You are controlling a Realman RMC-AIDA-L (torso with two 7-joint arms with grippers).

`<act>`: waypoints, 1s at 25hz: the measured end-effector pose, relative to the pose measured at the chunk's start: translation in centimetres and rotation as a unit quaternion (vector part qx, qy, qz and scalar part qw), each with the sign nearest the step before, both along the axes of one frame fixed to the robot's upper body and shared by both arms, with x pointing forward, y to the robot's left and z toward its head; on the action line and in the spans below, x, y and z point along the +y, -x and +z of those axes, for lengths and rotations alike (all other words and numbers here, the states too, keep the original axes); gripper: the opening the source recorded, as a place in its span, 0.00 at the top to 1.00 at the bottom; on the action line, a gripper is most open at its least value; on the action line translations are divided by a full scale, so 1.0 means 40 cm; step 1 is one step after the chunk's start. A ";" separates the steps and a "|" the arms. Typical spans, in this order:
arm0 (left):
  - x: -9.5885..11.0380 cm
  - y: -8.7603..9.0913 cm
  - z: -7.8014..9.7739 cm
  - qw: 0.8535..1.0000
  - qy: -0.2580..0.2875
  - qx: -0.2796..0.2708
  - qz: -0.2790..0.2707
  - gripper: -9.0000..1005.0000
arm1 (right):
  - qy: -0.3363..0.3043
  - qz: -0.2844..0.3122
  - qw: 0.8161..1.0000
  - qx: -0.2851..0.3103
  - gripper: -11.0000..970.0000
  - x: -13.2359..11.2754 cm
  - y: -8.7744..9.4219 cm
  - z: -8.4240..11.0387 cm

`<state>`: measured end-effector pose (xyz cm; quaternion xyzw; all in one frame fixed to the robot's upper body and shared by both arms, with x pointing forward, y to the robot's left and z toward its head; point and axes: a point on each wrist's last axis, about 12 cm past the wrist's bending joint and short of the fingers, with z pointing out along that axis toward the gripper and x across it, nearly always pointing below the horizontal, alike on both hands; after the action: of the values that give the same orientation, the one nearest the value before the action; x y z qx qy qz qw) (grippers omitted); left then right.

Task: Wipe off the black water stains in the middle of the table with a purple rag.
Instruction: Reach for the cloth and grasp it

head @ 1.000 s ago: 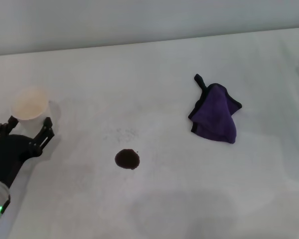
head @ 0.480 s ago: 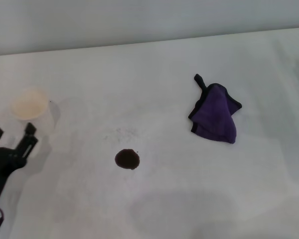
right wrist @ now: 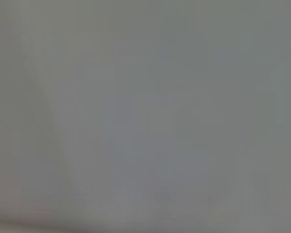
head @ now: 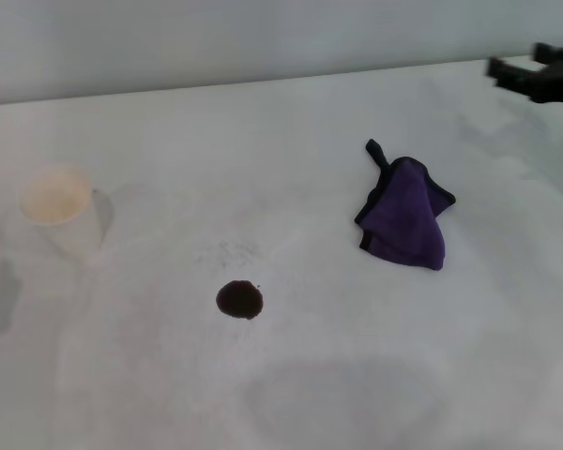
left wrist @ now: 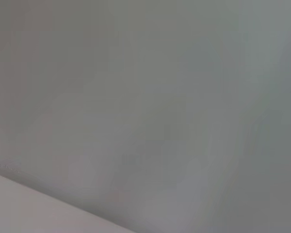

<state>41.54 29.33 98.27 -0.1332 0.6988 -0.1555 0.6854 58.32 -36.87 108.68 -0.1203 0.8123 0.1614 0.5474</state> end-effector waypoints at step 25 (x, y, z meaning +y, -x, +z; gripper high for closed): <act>0.044 -0.081 0.031 0.998 -0.003 -0.027 0.048 0.12 | 0.167 0.148 0.936 0.271 0.10 0.247 -0.028 0.064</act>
<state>44.79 31.09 99.50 -0.1605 0.6730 -0.1239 0.7113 59.45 -26.98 111.25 -0.2809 0.9179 0.1294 0.2486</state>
